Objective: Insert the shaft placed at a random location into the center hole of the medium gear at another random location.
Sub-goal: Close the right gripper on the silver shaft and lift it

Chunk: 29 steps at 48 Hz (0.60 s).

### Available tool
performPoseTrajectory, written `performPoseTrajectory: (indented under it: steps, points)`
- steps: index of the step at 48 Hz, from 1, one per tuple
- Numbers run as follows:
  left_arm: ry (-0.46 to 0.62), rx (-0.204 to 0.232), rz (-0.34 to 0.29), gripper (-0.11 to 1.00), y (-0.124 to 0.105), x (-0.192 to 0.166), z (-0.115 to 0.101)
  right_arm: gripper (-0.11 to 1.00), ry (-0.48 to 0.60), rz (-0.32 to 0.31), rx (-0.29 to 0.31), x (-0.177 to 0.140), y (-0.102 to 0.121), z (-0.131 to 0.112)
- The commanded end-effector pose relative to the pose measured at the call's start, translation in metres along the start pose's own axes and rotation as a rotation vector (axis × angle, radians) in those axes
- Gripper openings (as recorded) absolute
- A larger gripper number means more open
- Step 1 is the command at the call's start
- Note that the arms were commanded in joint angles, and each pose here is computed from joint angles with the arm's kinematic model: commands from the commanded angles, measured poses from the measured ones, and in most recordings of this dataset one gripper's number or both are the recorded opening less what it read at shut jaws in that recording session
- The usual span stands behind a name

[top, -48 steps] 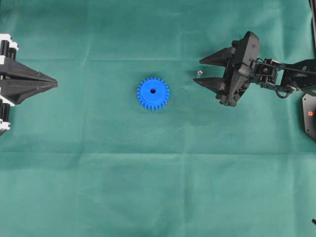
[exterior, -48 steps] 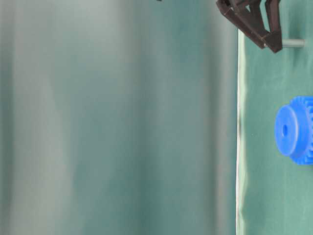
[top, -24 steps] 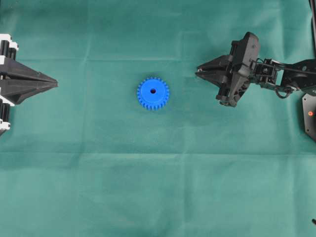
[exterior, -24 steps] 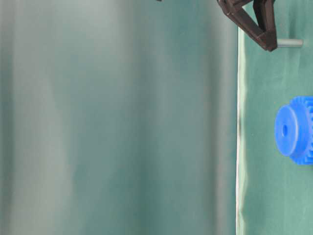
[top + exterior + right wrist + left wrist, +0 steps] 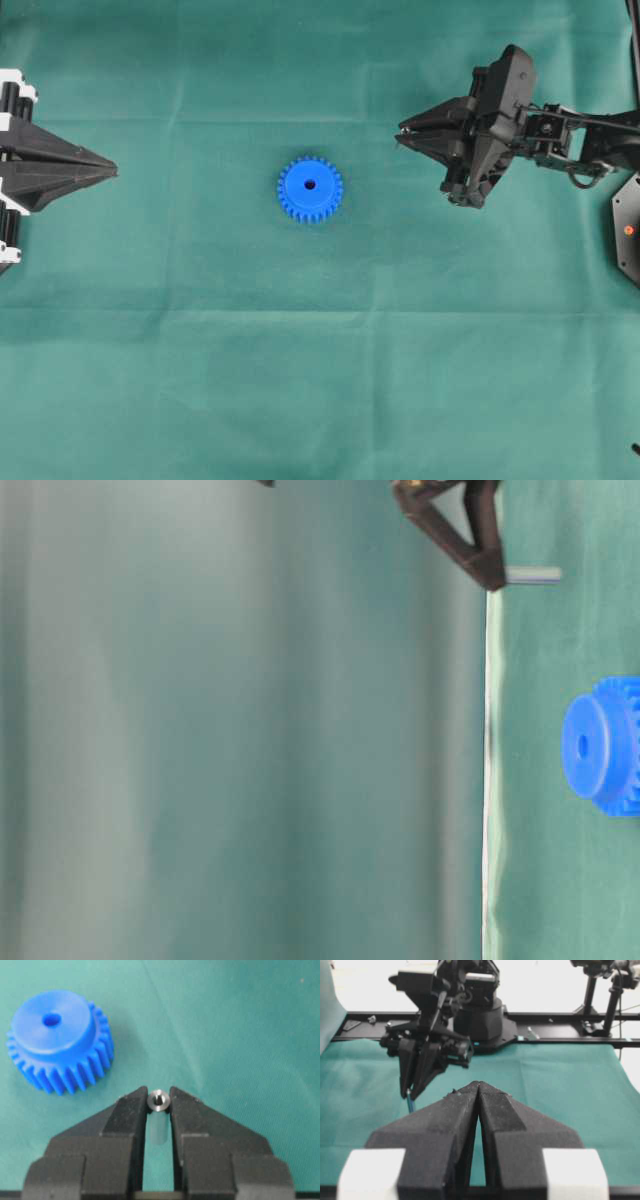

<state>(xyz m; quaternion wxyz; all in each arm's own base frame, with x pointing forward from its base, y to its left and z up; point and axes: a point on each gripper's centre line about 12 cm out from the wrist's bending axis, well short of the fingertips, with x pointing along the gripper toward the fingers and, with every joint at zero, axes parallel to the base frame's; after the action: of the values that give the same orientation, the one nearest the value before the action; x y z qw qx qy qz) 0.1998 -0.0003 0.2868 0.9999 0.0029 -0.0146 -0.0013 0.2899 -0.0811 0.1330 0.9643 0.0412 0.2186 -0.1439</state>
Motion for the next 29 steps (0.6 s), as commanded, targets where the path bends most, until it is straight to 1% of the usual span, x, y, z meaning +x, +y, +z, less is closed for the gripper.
performPoseTrajectory:
  steps: [1,29]
  points:
    - [-0.020,0.001,-0.001,0.00,0.0000,0.0028,0.0084,0.14,-0.046,0.001,-0.005,-0.0037,0.0002,0.0199]
    - [-0.020,0.000,0.001,0.00,0.0003,0.0028,0.0084,0.14,-0.049,0.005,-0.001,-0.0050,0.0016,0.0220]
